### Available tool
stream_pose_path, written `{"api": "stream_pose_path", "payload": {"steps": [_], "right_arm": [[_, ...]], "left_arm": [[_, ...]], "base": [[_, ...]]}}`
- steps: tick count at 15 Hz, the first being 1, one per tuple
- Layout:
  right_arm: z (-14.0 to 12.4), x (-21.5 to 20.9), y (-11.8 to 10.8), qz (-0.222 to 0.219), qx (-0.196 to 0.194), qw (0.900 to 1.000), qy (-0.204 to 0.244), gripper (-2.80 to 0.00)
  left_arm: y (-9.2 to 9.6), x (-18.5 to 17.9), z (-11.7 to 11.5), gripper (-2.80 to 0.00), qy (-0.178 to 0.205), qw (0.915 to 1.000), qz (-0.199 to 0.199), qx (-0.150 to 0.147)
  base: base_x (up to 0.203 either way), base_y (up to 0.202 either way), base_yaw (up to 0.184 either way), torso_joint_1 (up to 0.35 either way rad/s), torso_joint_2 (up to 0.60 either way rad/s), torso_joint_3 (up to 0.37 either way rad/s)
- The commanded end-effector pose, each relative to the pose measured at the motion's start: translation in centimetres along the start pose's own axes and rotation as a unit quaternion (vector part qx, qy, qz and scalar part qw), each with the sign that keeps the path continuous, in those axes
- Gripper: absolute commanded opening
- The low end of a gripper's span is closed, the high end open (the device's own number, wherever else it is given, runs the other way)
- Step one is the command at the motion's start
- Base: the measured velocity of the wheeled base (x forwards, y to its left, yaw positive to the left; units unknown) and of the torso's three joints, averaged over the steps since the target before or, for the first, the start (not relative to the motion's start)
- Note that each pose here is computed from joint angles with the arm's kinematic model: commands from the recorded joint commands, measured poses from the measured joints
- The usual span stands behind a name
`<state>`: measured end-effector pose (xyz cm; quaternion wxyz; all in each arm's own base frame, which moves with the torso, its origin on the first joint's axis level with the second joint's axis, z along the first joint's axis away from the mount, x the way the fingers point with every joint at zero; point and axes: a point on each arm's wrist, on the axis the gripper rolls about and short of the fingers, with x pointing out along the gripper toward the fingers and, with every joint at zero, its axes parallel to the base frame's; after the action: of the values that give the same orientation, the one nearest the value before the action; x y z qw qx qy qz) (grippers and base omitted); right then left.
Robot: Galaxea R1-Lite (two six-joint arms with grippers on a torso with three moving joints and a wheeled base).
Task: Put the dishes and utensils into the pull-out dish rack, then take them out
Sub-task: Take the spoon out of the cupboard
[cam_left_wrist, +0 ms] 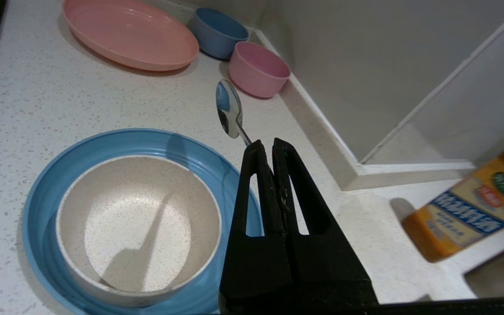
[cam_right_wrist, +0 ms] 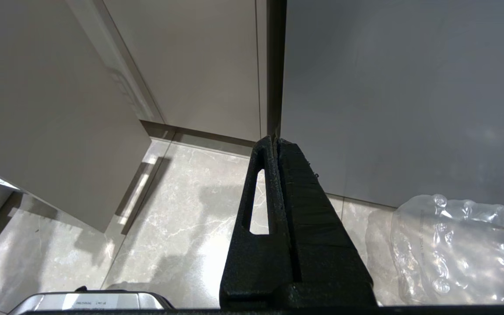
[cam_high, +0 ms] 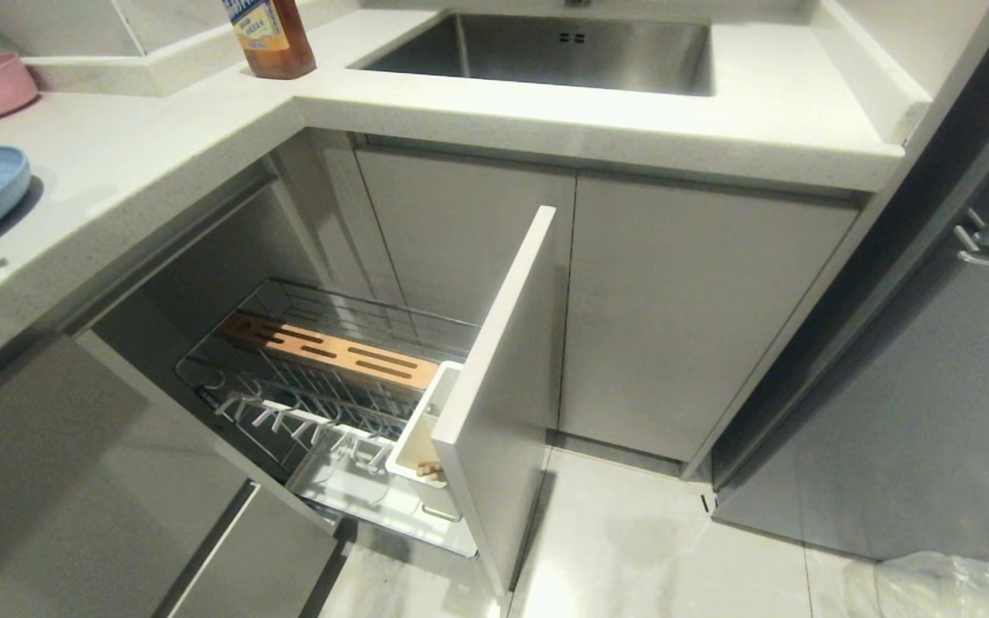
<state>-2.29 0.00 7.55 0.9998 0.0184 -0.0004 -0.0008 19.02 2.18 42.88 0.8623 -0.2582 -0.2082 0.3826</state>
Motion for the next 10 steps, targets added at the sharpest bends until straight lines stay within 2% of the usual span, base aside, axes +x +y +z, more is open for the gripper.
{"api": "stream_pose_path", "payload": {"steps": [1, 5, 10], "right_arm": [[0.0, 0.0, 0.0, 0.000, 0.000, 1.000, 0.000, -2.80], [0.0, 0.0, 0.0, 0.000, 0.000, 1.000, 0.000, -2.80], [0.0, 0.0, 0.0, 0.000, 0.000, 1.000, 0.000, -2.80]], "left_arm": [[-0.5, 1.2, -2.0, -2.80, 0.010, 0.9997, 0.013, 0.019], [-1.0, 2.7, -4.7, -2.80, 0.021, 0.9979, 0.036, 0.050], [-1.2, 2.6, -5.7, -2.80, 0.022, 0.9965, 0.054, 0.060]], "base": [[0.000, 0.000, 0.000, 0.000, 0.00, 0.000], [0.000, 0.000, 0.000, 0.000, 0.00, 0.000], [0.000, 0.000, 0.000, 0.000, 0.00, 0.000]]}}
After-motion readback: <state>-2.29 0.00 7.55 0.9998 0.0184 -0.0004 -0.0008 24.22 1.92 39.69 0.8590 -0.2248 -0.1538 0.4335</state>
